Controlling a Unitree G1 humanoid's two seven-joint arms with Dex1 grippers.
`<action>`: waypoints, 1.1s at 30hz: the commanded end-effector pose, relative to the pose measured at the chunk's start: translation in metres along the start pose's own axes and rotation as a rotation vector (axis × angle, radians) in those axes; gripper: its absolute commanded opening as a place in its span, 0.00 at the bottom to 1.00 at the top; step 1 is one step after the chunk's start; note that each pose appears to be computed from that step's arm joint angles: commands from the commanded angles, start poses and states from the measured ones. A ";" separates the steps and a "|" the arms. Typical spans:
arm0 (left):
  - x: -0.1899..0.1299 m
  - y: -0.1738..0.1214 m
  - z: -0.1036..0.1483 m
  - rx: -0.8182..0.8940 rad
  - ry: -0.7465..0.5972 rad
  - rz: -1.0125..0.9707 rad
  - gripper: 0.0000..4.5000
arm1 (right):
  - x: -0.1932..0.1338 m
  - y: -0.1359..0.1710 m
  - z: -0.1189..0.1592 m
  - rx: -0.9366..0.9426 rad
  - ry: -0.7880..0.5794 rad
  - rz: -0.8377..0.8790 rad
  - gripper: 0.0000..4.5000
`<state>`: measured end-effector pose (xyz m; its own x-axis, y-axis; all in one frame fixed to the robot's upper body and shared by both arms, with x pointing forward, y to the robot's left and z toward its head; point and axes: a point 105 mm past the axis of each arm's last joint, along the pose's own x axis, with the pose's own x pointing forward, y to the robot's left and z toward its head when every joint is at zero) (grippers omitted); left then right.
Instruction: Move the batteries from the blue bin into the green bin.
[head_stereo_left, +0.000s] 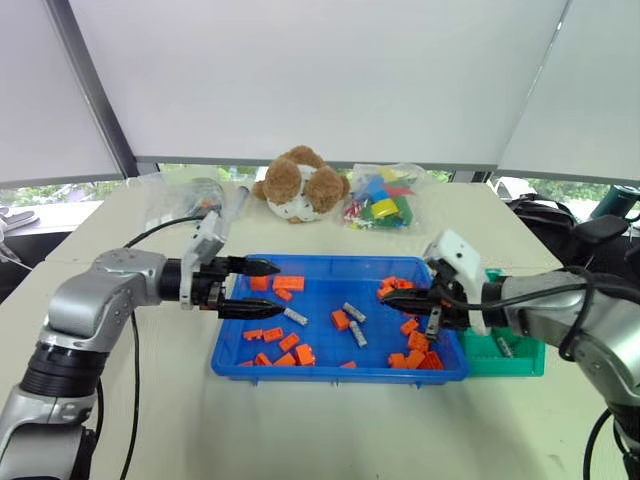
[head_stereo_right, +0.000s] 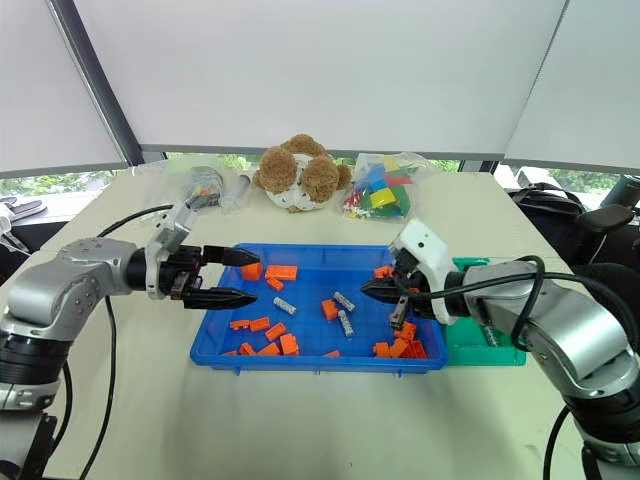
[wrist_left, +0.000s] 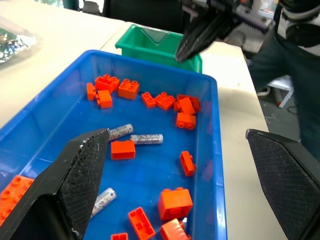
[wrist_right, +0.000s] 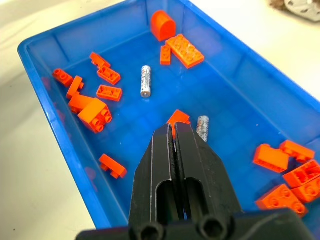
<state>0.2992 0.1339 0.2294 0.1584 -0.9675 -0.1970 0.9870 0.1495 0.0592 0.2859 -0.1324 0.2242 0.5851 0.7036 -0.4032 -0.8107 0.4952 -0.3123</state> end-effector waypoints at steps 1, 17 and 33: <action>0.005 -0.006 0.010 0.058 -0.014 -0.035 1.00 | -0.007 -0.004 0.013 -0.060 -0.025 -0.021 0.01; 0.011 0.003 0.014 0.108 0.019 -0.064 1.00 | 0.014 0.000 0.011 -0.065 -0.042 0.040 0.01; 0.008 0.016 0.022 0.173 0.022 0.001 1.00 | 0.068 0.006 0.015 0.026 -0.046 0.101 0.19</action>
<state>0.3146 0.1234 0.2369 0.1443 -0.9605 -0.2381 0.9797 0.1049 0.1706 0.3161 -0.0785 0.2033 0.4809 0.7800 -0.4003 -0.8767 0.4213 -0.2322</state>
